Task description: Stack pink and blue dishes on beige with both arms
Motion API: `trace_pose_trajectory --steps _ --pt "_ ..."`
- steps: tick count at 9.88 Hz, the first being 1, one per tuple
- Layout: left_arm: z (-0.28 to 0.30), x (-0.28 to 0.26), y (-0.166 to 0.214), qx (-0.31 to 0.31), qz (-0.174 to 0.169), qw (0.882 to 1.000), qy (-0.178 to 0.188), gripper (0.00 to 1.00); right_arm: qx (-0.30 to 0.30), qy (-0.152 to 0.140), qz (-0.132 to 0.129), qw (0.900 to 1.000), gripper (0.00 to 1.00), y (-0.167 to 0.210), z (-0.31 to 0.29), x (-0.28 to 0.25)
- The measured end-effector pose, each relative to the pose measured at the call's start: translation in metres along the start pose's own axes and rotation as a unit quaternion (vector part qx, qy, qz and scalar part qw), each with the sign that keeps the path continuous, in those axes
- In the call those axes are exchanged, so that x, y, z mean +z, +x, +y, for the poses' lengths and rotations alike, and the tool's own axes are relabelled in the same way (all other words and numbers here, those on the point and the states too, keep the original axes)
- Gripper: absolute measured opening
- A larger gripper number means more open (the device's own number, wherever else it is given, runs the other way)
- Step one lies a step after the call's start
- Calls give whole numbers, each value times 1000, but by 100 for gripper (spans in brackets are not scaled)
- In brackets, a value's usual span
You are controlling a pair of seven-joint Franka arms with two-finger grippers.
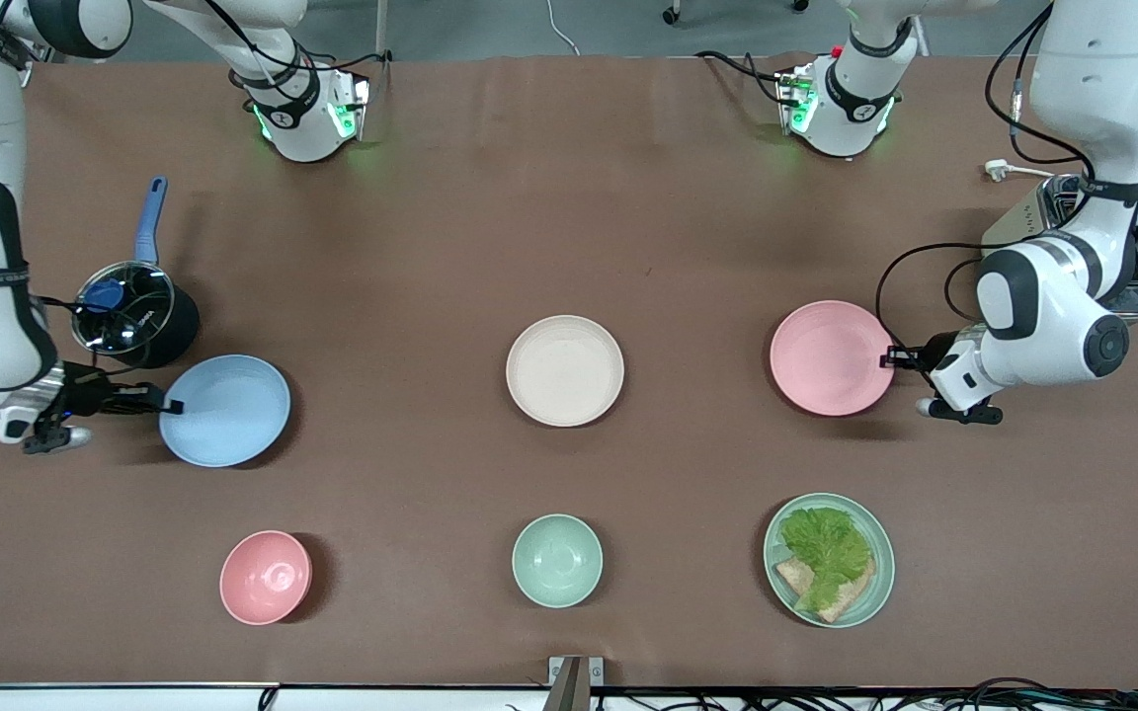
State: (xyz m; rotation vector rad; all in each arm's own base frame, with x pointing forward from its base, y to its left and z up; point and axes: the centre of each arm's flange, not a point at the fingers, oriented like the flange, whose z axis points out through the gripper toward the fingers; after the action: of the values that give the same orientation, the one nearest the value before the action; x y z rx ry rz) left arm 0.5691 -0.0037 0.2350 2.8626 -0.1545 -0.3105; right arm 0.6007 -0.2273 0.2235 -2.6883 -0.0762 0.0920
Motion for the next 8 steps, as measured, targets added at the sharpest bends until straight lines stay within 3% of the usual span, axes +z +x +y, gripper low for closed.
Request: trace_pose_trajectory --steps 2,5,7,8 --pt "103 -13 8 -3 18 1000 -12 6 18 -18 -26 999 7 19 -22 -58" --pt "252 28 6 -42 66 996 -47 6 36 -43 -49 997 7 37 -79 -135" --pt "307 68 -4 -67 68 993 -68 6 54 -42 -59 996 7 43 -128 -157" --pt "321 79 -9 -75 67 993 -62 6 57 -42 -65 995 7 45 -159 -159"
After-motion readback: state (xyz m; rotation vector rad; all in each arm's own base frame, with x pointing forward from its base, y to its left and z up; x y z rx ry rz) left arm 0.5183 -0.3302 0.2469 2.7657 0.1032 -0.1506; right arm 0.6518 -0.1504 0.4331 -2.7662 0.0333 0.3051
